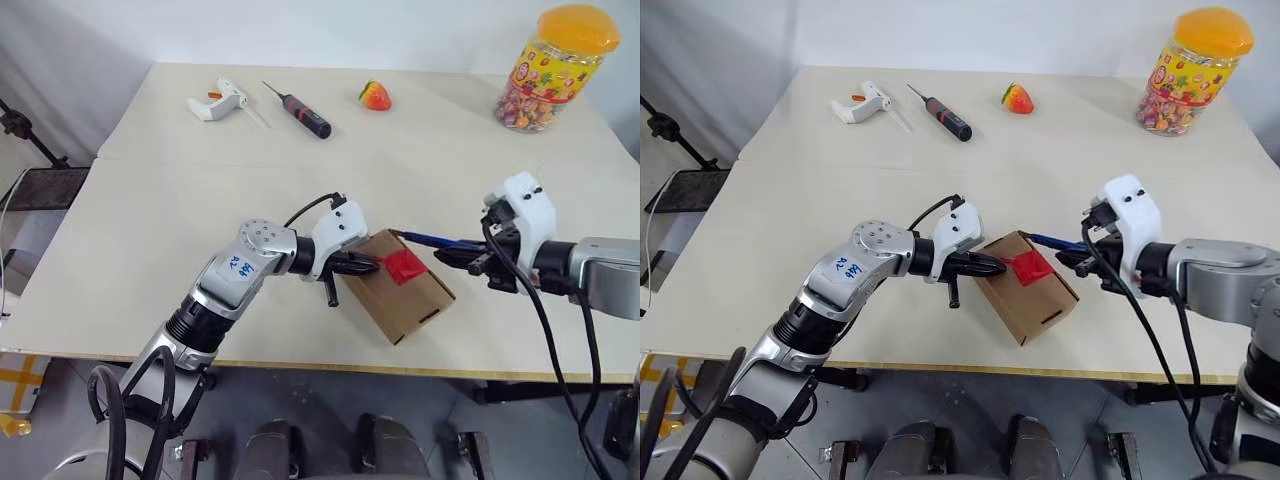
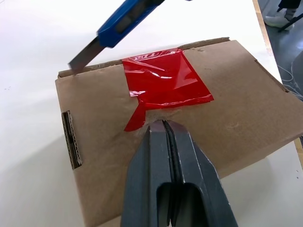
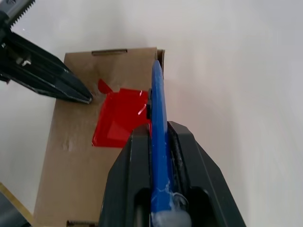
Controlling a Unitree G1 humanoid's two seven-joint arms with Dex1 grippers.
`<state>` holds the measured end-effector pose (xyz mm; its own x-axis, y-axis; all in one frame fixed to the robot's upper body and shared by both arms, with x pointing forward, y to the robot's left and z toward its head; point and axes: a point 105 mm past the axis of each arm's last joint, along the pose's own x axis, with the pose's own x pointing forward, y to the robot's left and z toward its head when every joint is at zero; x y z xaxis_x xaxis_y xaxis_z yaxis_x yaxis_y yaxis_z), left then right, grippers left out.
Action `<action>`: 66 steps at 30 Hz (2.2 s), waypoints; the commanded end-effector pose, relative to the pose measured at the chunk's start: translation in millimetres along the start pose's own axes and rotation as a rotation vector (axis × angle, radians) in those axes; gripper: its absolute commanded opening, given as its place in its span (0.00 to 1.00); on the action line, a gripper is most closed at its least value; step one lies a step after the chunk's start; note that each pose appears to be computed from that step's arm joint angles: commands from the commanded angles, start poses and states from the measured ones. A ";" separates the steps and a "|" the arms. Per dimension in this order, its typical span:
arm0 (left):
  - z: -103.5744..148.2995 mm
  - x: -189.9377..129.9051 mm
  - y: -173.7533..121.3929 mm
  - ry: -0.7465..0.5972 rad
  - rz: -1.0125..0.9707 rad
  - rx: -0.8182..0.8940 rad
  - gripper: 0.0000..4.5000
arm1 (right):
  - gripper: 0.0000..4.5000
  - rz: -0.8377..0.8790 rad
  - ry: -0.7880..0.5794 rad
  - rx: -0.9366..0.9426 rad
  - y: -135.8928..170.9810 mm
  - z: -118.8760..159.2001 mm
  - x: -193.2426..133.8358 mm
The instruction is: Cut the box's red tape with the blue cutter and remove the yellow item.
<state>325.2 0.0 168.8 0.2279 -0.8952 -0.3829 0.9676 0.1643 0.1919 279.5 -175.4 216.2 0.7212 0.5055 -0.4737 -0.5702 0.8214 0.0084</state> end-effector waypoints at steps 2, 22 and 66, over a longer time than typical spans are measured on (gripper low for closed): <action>0.1 -1.3 2.6 0.000 0.014 0.004 0.00 | 0.03 -0.040 0.006 -0.008 -4.8 -2.4 -8.5; -4.9 0.5 7.1 0.024 0.036 -0.005 0.00 | 0.03 0.005 -0.099 -0.013 6.7 24.0 -13.0; -17.7 15.9 9.9 0.143 0.117 -0.068 0.00 | 0.03 0.045 0.171 0.069 29.1 -10.2 -9.7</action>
<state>336.9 -10.3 168.1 0.3188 -0.8470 -0.4255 0.9460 0.2568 0.1977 260.1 -169.0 216.3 0.6698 0.4431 -0.5959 -0.5190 0.8533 0.0511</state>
